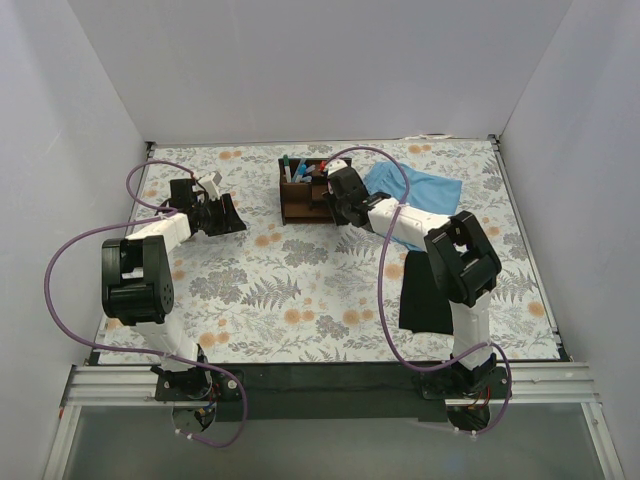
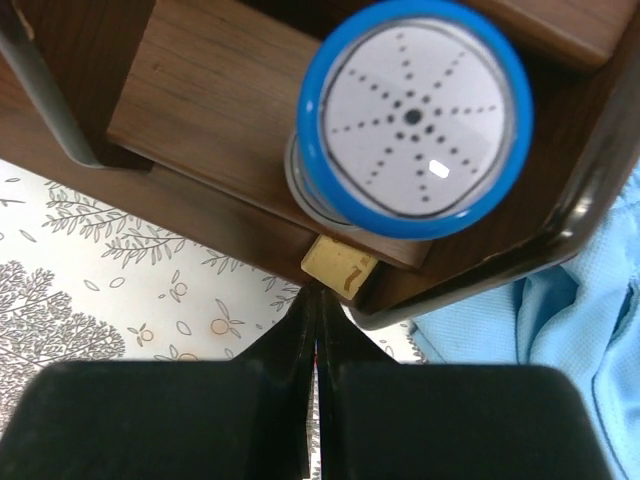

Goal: Sort the stationery into containers
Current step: Place the stationery in the storage box, then pick up the stationery from the center of the board.

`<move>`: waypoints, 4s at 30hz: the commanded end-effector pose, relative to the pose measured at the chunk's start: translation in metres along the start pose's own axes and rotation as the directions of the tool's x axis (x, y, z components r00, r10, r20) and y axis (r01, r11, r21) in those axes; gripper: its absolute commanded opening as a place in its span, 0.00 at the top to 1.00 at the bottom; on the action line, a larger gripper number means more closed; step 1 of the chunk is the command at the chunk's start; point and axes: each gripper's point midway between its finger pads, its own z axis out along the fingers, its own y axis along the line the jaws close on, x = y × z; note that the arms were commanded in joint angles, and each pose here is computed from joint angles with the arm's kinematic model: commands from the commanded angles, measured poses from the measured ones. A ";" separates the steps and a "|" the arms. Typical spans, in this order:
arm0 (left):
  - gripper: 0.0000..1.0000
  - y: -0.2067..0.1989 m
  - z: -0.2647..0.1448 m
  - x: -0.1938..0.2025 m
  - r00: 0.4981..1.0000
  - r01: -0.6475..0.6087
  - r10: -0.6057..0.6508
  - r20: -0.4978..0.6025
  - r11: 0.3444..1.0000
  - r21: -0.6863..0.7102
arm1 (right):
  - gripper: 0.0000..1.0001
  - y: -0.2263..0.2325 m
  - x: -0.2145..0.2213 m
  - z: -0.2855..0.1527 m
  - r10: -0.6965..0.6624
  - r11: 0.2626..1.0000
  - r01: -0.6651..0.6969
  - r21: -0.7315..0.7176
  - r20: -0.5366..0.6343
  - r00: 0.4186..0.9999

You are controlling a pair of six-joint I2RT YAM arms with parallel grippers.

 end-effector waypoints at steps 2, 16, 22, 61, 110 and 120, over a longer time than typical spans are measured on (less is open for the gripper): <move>0.55 -0.002 -0.003 -0.013 0.999 -0.019 0.019 0.038 1.000 -0.001 | 0.99 -0.011 -0.028 -0.003 -0.011 0.999 0.008 0.041 0.075 0.997; 0.40 -0.013 -0.039 -0.030 0.993 -0.106 0.107 0.041 0.993 -0.043 | 0.94 0.010 -0.044 -0.035 -0.013 0.995 0.020 -0.102 0.066 0.998; 0.16 0.026 -0.116 -0.043 0.891 -0.426 0.454 0.007 0.841 -0.332 | 0.27 0.027 -0.033 -0.090 -0.074 0.957 0.078 -0.278 0.025 0.997; 0.50 0.159 -0.080 -0.019 0.327 -0.924 0.938 -0.113 0.342 0.167 | 0.31 0.028 -0.012 -0.118 -0.258 0.779 0.311 -0.545 0.174 0.950; 0.66 0.147 -0.058 0.078 0.440 -0.732 0.852 -0.283 0.523 0.437 | 0.32 -0.007 -0.011 -0.102 -0.264 0.838 0.299 -0.456 0.139 0.954; 0.58 0.143 -0.059 0.097 0.471 -0.708 0.805 -0.360 0.589 0.390 | 0.32 -0.007 0.002 -0.115 -0.267 0.836 0.303 -0.458 0.143 0.953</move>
